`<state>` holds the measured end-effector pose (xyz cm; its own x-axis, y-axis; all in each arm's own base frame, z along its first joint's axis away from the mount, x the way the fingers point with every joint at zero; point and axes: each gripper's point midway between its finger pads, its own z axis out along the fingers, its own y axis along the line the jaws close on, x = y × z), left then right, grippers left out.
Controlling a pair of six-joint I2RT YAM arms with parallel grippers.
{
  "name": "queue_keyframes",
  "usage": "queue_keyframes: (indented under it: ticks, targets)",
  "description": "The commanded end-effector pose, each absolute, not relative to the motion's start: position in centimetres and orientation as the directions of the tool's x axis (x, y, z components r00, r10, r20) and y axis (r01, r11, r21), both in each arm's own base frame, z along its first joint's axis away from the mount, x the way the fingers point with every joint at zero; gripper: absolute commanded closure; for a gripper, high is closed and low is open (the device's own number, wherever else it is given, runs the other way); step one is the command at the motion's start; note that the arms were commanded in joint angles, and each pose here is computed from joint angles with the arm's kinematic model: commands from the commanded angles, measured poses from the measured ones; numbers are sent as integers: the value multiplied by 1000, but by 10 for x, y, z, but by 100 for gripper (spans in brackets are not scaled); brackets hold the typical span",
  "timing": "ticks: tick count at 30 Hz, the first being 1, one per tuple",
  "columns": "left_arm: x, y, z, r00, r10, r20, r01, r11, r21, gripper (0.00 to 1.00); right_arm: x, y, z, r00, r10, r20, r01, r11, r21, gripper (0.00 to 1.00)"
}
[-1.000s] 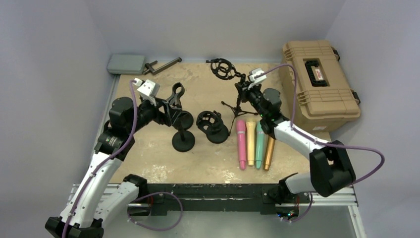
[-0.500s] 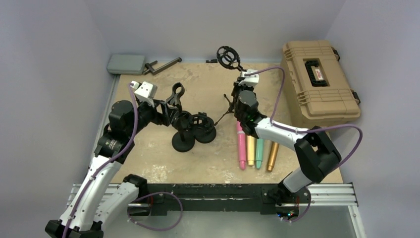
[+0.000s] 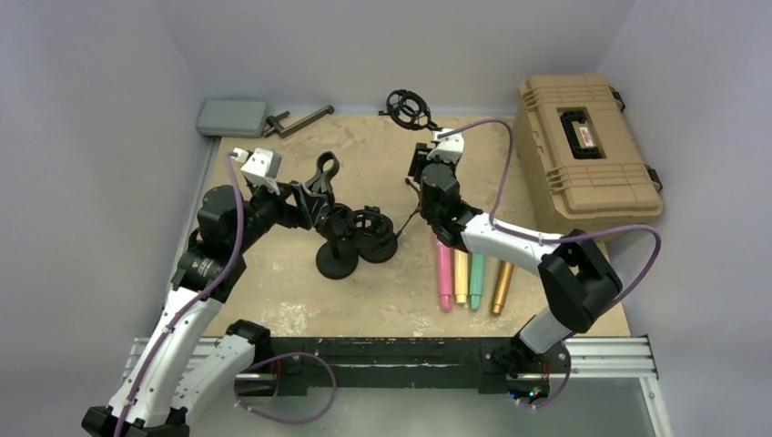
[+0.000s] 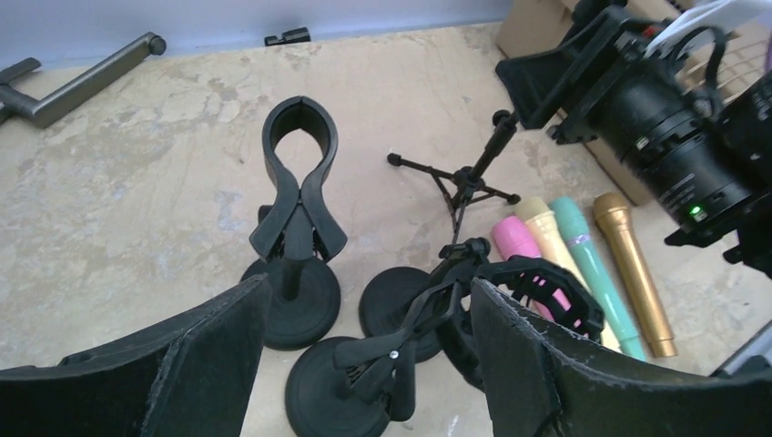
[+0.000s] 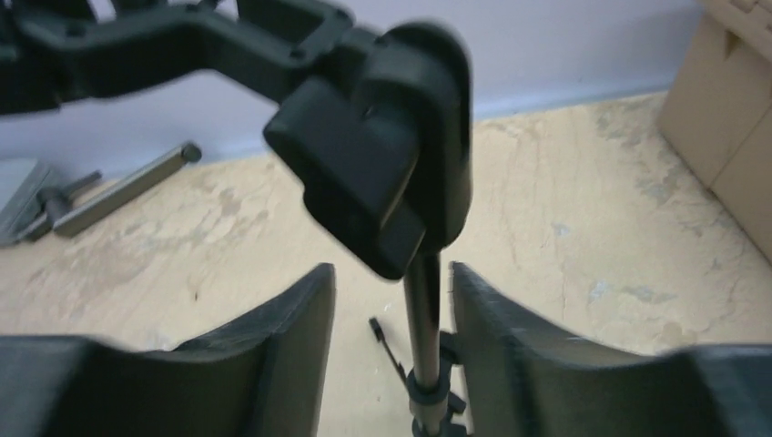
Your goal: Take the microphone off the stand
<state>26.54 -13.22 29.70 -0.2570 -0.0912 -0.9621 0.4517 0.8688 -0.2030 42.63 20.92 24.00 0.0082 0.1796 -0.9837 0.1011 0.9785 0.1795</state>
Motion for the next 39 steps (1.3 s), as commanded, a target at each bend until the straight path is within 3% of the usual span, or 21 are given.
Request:
queue_keyframes:
  ticks: [1, 4, 13, 20, 27, 31, 34, 39]
  targets:
    - [257, -150, 342, -289, -264, -920, 476, 794, -378, 22, 411, 213, 244, -70, 206, -976, 49, 978, 203, 42]
    - [252, -164, 356, -356, -323, -877, 497, 729, -471, 22, 396, 206, 246, -122, 217, -968, 46, 976, 213, 27]
    - [242, -206, 378, -556, -370, -744, 544, 516, -662, 23, 321, 159, 230, -238, 162, -958, -31, 984, 174, 17]
    - [241, -241, 382, -627, -327, -708, 554, 451, -699, 23, 331, 124, 186, -402, 271, -875, -51, 947, 317, 21]
    - [239, -280, 389, -650, -254, -717, 585, 434, -685, 23, 363, 142, 185, -610, 275, -743, -153, 880, 450, 24]
    - [243, -299, 388, -641, -201, -741, 604, 464, -648, 23, 378, 150, 201, -654, 333, -679, -215, 779, 589, 24]
    - [249, -309, 382, -647, -157, -746, 602, 496, -626, 25, 388, 150, 212, -615, 268, -742, -348, 752, 560, 24]
    - [243, -317, 374, -653, -139, -744, 605, 495, -624, 26, 390, 152, 225, -387, 217, -896, -526, 746, 408, 25]
